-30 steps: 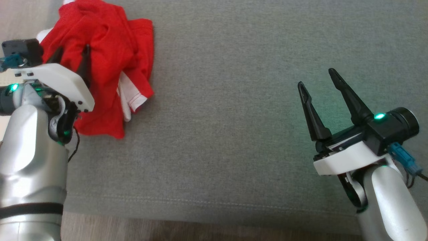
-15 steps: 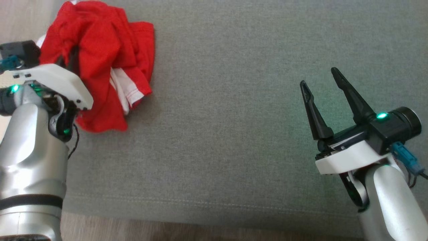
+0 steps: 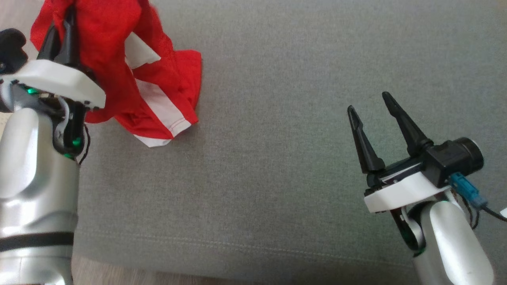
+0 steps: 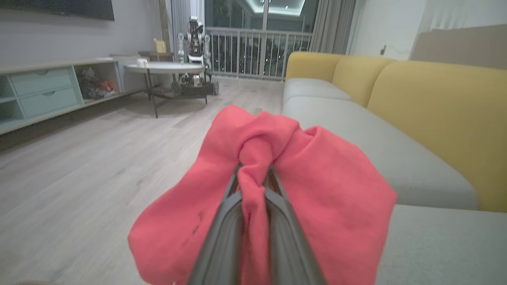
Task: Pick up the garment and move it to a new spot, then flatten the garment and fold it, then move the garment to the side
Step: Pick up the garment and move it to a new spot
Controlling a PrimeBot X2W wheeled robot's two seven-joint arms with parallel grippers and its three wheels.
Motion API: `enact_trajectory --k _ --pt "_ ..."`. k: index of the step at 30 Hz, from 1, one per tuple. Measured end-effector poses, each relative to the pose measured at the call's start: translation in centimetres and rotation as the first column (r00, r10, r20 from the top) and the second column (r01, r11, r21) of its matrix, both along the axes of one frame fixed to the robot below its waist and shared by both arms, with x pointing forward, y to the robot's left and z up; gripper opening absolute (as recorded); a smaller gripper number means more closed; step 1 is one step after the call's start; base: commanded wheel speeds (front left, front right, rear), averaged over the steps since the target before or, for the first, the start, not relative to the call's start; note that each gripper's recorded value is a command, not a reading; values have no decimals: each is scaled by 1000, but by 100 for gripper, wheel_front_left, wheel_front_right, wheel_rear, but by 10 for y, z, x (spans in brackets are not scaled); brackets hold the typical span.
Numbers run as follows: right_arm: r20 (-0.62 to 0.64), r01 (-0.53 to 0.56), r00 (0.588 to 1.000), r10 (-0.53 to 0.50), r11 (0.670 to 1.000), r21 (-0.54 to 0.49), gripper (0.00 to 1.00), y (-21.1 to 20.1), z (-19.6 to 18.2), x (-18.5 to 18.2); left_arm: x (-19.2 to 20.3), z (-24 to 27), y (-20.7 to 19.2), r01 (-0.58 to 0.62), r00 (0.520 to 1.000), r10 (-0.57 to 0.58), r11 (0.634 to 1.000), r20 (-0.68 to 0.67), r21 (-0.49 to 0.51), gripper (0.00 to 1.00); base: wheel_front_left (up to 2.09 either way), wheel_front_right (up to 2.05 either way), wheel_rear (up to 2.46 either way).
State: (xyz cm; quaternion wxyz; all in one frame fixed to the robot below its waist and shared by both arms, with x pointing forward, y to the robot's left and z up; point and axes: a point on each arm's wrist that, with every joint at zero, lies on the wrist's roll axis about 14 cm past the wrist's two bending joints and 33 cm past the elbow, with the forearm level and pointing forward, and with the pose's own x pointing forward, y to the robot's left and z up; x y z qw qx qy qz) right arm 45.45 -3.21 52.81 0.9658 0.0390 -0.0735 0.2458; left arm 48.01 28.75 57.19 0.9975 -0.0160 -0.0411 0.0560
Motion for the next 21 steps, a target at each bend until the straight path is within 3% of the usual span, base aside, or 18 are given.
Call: enact_trajectory --k 4,10,21 --pt "25 3 1000 -4 1000 12 100 2 12 -7 -13 32 -16 43 994 -43 999 103 1 0 0 0 0" --pt "65 54 996 -56 998 21 100 -15 28 -12 -16 72 -87 220 955 -217 975 200 8 0 0 0 0" --pt "148 236 959 -241 970 51 100 -84 58 -8 -2 94 -232 529 825 -490 845 283 -80 0 0 0 0"
